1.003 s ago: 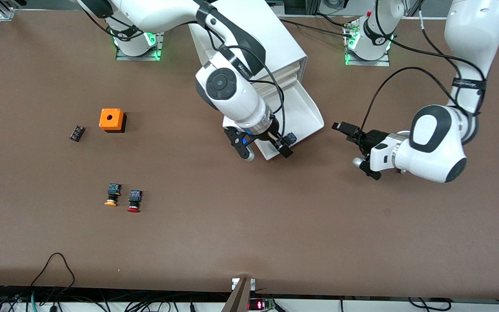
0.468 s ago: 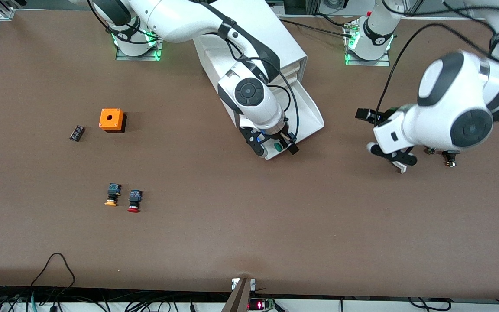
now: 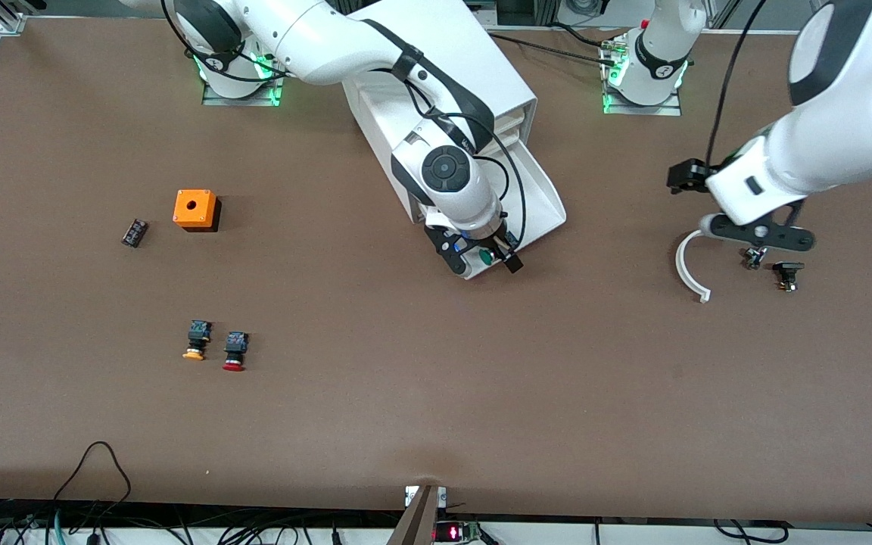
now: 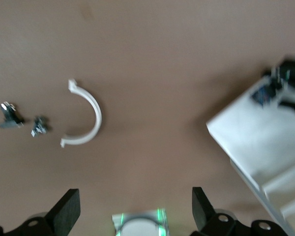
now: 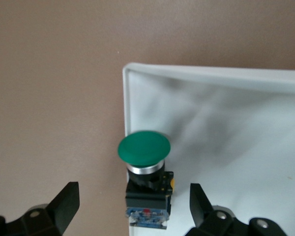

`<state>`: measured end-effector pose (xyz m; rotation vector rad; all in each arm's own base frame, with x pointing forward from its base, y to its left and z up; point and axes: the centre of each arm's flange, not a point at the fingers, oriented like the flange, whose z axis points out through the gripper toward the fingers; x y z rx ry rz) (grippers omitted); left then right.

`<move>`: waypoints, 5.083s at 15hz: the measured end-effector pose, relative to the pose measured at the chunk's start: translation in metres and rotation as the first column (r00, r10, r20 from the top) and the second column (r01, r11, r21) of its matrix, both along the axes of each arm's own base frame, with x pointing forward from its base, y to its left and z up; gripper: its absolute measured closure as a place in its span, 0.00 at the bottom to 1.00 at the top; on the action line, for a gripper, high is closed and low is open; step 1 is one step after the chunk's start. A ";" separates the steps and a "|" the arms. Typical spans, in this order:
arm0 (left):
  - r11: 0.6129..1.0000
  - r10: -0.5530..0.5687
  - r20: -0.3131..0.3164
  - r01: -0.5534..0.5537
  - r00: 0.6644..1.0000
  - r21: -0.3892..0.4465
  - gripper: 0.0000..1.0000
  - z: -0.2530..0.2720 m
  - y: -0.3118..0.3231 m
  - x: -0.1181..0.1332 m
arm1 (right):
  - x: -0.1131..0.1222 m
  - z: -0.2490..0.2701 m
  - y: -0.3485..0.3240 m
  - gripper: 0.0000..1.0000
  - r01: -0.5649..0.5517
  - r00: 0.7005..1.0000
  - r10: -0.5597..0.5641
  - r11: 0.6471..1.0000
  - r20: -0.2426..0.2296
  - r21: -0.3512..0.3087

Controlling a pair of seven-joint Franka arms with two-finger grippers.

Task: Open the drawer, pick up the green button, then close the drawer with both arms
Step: 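Lift the green button out of the drawer with the right gripper, then set the green button beside the red and yellow buttons with the right gripper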

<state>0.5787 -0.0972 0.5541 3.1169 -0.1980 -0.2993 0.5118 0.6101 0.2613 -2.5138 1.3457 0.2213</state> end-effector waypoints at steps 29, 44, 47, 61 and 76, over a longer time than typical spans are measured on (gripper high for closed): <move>0.999 0.024 0.136 -0.019 0.990 -0.034 0.00 0.031 0.076 -0.050 | 0.119 0.136 -0.152 0.59 -0.322 0.942 0.327 0.944 0.079 -0.070; 0.998 0.052 0.099 -0.050 0.994 -0.025 0.00 0.029 0.060 -0.055 | 0.208 0.064 -0.366 0.59 -0.790 0.594 0.801 0.597 0.066 -0.139; 0.998 0.056 0.096 -0.054 0.994 -0.022 0.00 0.031 0.053 -0.056 | 0.216 0.020 -0.402 0.59 -0.791 0.592 0.804 0.592 0.051 -0.153; 0.995 0.103 0.090 -0.103 0.991 -0.011 0.00 0.031 0.033 -0.059 | 0.215 -0.060 -0.449 0.27 -0.767 0.622 0.781 0.621 0.055 -0.161; 0.880 0.473 -0.029 -0.471 0.880 0.062 0.00 -0.142 -0.081 0.007 | 0.200 0.164 -0.543 0.00 -0.752 0.570 0.818 0.559 0.081 -0.351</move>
